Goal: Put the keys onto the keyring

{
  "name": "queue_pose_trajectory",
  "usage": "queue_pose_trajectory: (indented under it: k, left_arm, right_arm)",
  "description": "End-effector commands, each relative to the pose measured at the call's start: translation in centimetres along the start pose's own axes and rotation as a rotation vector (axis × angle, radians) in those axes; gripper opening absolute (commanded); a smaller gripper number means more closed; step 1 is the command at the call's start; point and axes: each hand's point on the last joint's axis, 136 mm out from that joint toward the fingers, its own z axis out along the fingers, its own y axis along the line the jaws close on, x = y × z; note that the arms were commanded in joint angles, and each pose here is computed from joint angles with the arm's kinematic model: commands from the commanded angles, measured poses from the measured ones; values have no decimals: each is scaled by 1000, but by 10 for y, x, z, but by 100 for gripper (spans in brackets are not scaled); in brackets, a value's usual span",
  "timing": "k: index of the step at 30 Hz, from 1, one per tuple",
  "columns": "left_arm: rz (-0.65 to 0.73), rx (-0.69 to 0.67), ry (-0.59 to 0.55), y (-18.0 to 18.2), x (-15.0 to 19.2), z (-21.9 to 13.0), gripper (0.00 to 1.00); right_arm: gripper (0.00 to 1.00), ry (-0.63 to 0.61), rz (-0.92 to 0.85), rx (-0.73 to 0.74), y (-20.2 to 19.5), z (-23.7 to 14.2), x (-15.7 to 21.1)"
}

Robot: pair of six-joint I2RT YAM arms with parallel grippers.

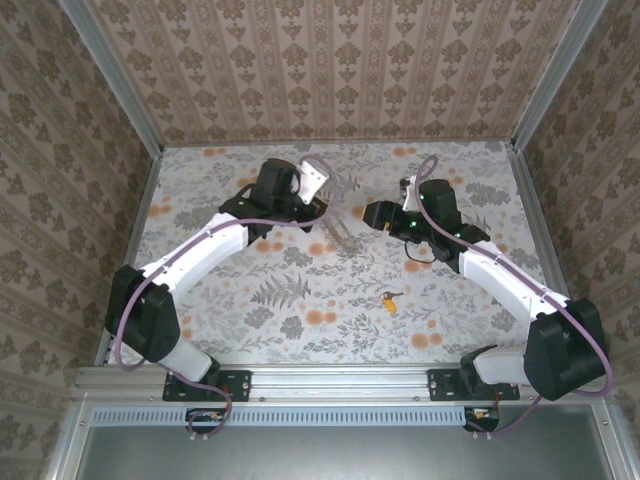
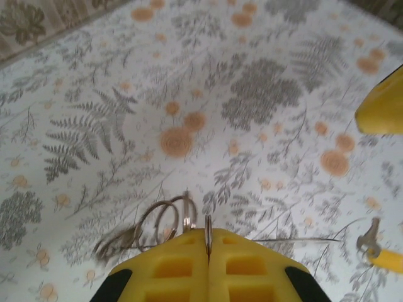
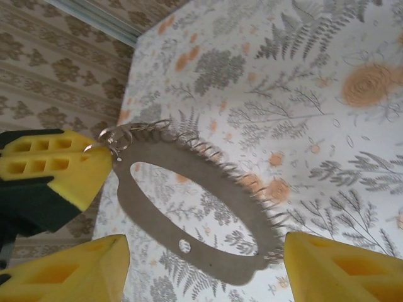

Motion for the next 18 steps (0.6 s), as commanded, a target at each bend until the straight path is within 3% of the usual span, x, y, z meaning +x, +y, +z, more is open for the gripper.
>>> queue_pose_trajectory:
  k: [1, 7, 18]
  left_arm:
    - [21, 187, -214, -27, -50, -33, 0]
    - [56, 362, -315, -46, -69, -55, 0]
    - [52, 545, -354, -60, -89, -61, 0]
  right_arm:
    - [67, -34, -42, -151, 37, -8, -23]
    - [64, -48, -75, -281, 65, -10, -36]
    - [50, -96, -86, -407, 94, -20, -52]
